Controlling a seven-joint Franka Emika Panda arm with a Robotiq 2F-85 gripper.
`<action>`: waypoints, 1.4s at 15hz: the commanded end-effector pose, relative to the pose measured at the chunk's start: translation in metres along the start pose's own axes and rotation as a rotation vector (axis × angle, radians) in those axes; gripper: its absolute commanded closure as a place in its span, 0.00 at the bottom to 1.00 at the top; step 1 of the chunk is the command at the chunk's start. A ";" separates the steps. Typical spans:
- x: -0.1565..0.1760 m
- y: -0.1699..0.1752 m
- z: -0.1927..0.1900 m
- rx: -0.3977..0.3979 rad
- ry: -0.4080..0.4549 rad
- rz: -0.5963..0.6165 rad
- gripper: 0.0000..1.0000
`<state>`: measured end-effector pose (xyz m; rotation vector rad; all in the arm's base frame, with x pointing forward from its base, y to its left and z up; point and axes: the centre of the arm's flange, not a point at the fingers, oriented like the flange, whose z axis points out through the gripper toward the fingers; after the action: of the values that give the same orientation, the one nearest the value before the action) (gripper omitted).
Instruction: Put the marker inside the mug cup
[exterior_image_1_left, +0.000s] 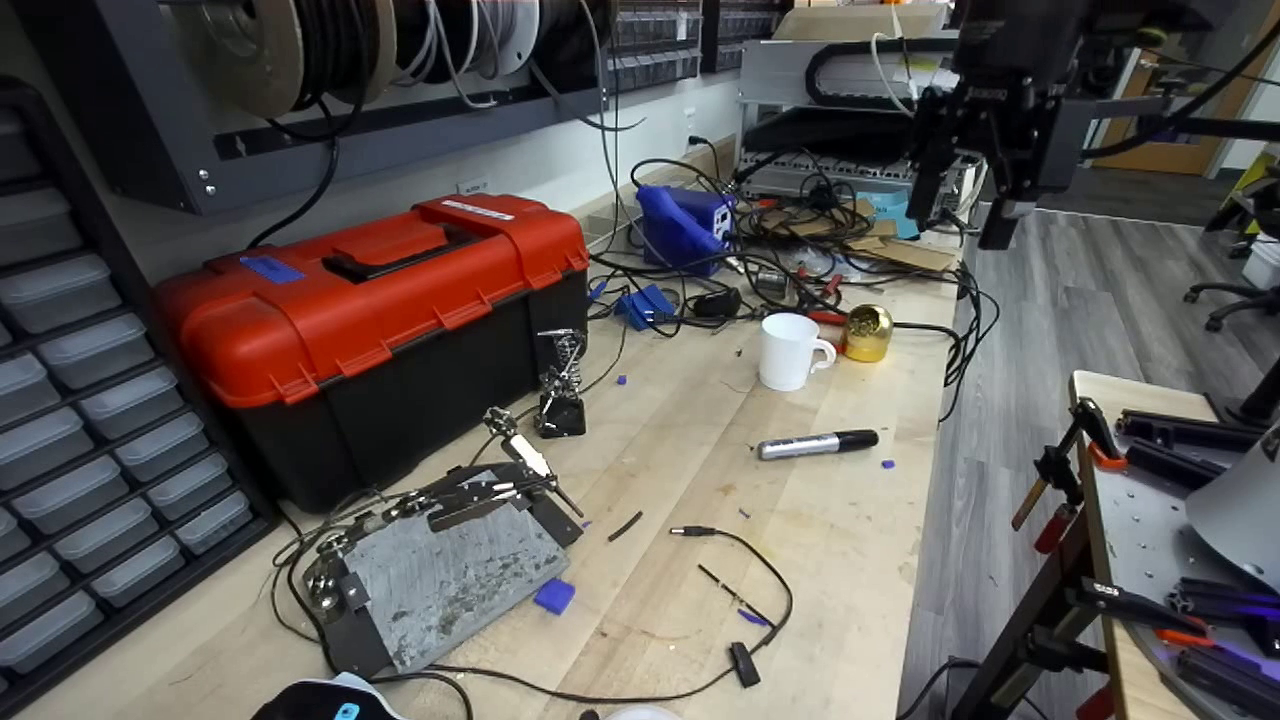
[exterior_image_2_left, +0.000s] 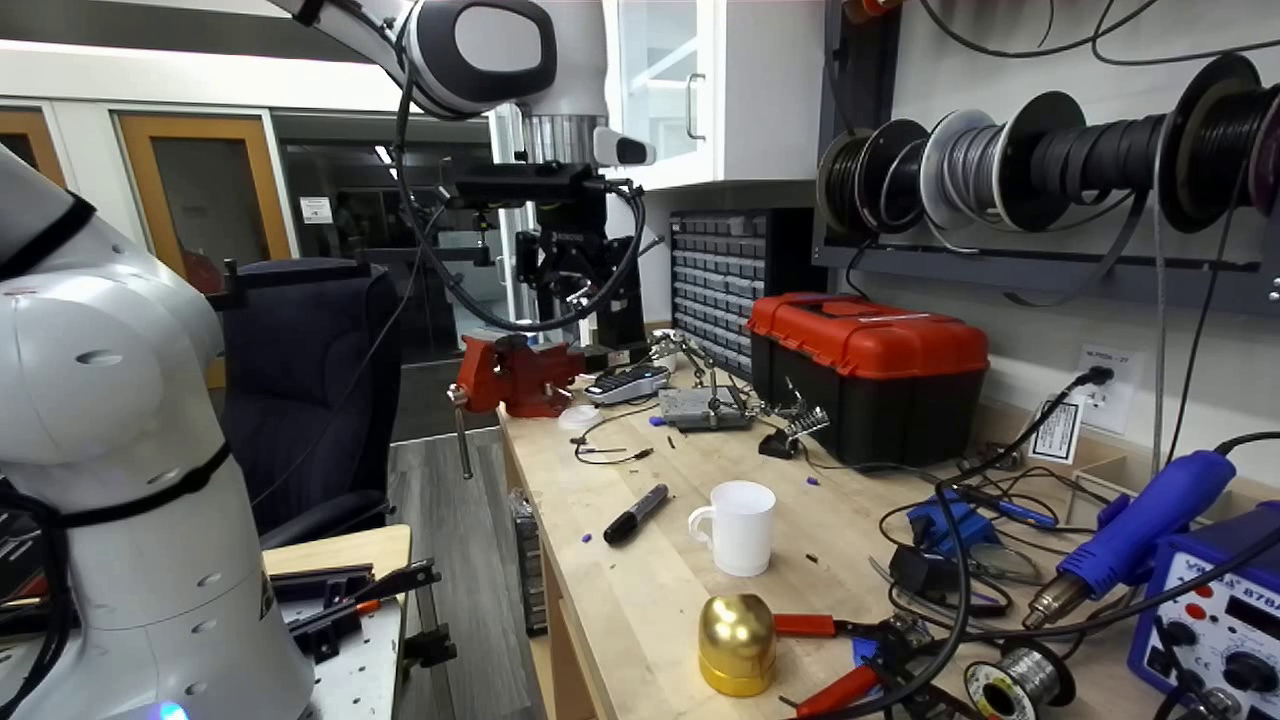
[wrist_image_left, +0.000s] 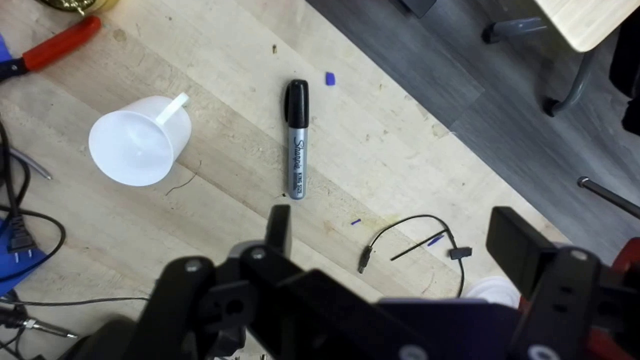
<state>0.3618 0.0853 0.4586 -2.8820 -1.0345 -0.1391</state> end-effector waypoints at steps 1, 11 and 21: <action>-0.009 -0.007 0.024 -0.040 0.047 -0.036 0.00; 0.005 -0.010 0.087 -0.067 0.052 -0.118 0.00; 0.020 -0.001 0.156 -0.056 -0.020 -0.140 0.00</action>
<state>0.3750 0.1095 0.3232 -2.8818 -1.2256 -0.1479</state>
